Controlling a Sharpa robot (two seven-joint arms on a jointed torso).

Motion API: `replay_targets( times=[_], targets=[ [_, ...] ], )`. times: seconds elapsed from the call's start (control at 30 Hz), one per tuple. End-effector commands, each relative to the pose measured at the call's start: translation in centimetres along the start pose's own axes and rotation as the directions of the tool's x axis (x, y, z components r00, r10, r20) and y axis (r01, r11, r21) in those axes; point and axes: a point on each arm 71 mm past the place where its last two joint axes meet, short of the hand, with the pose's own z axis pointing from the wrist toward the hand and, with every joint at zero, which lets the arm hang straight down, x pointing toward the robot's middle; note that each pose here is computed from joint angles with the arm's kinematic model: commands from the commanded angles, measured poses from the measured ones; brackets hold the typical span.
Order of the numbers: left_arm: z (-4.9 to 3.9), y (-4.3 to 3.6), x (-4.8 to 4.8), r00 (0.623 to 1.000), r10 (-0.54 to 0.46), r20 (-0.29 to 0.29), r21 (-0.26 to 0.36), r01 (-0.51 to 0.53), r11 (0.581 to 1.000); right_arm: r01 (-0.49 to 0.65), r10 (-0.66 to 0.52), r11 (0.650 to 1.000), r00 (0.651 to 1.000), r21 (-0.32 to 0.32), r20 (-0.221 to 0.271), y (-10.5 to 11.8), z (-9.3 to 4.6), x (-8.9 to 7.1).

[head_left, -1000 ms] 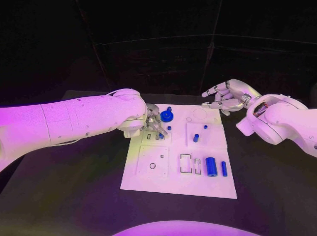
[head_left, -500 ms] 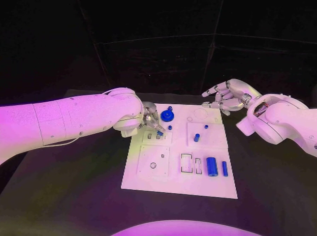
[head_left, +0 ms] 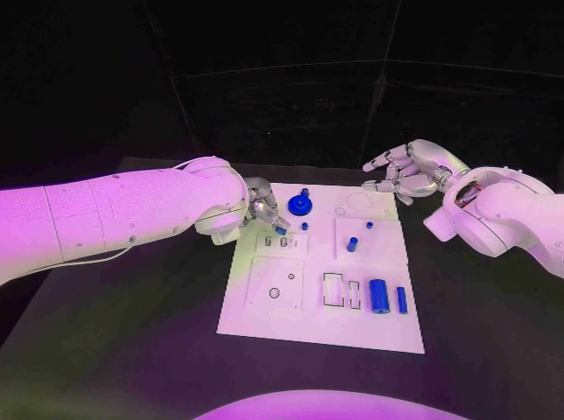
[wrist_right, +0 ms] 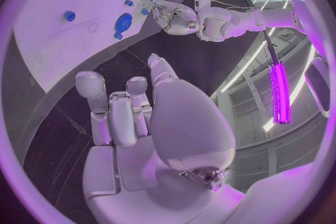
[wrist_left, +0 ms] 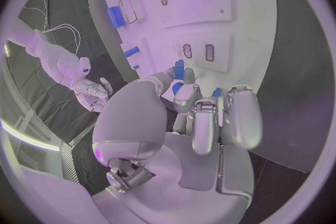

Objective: Assemble the parts on the task board

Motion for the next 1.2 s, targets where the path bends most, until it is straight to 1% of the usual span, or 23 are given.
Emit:
replay_targets(
  times=[0.03,0.17,0.5,0.7,1.0,1.2],
  targets=[
    [0.1,-0.05,0.23,0.999,-0.026,0.032,0.014,0.026,1.0,0.002,-0.002,1.0,1.0,-0.011,-0.003,0.2,0.0,-0.1],
    [0.35,0.18,0.7,1.0,-0.023,0.02,0.004,0.023,1.0,0.003,-0.003,1.0,1.0,-0.013,-0.002,0.3,0.1,0.0],
    [0.73,0.41,1.08,1.0,-0.014,0.0,-0.012,0.014,1.0,0.004,-0.004,1.0,1.0,-0.012,0.0,0.3,0.1,0.0],
    [0.88,0.47,1.47,1.0,-0.006,-0.018,-0.018,0.005,1.0,0.003,-0.003,1.0,1.0,-0.013,-0.001,0.4,0.1,0.1],
    [0.89,0.51,1.93,0.999,0.012,-0.052,-0.022,-0.013,1.0,0.004,-0.004,1.0,1.0,-0.013,-0.002,0.4,0.2,0.1],
    [0.85,0.6,2.08,0.998,0.017,-0.063,-0.026,-0.019,0.999,0.004,-0.004,1.0,1.0,-0.013,-0.004,0.4,0.2,0.2]
  ],
)
